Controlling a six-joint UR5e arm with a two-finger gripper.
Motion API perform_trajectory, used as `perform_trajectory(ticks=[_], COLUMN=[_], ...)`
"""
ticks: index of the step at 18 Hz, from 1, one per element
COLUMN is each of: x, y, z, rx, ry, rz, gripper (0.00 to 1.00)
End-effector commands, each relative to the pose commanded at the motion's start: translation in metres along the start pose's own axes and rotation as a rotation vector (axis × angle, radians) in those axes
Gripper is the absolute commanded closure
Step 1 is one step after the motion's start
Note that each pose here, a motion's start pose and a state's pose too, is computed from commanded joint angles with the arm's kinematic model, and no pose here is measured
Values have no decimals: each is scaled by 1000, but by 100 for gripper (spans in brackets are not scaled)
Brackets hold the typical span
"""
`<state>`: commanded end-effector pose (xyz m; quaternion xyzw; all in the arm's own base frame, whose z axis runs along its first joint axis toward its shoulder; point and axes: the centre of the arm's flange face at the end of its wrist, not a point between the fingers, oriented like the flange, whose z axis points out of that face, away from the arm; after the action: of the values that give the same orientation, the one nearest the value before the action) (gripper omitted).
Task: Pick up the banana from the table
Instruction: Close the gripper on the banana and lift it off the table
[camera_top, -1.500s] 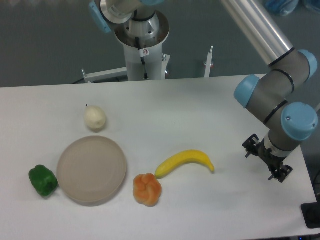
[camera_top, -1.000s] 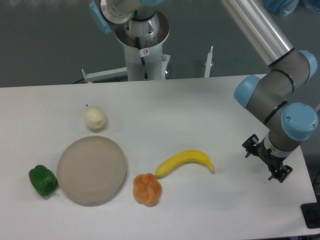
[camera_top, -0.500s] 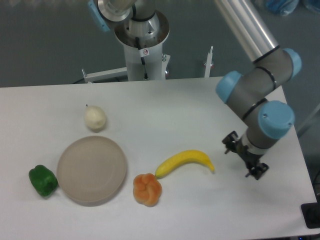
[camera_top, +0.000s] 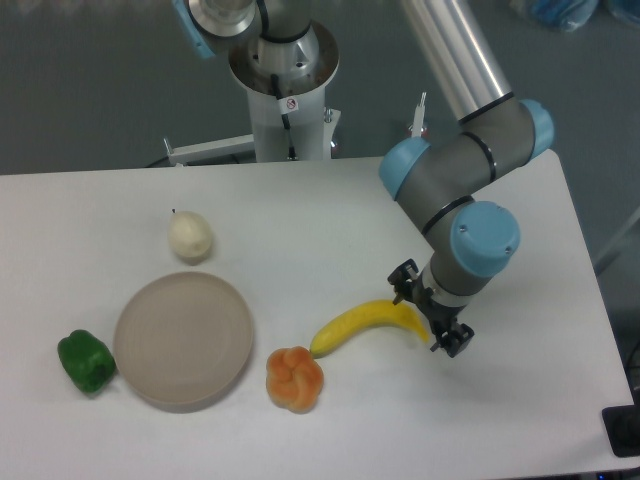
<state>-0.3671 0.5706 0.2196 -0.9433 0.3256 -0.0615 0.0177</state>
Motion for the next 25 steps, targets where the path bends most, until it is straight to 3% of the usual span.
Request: perform_trajectory(ticks=[10, 14, 16, 17, 19, 20, 22, 25], x=[41, 48, 51, 51, 47, 45, 40, 34], y=[-30, -28, -27, -27, -28, -29, -28, -26], z=[33, 51, 56, 56, 52, 49, 37, 27], rx=[-13, -10, -10, -12, -10, -9, -5, -3], ry=[70, 38, 30, 30, 16, 9, -14, -34], rz=[49, 53, 52, 52, 54, 54, 52, 50], gripper=[0, 0, 20, 41, 71, 80, 91, 94])
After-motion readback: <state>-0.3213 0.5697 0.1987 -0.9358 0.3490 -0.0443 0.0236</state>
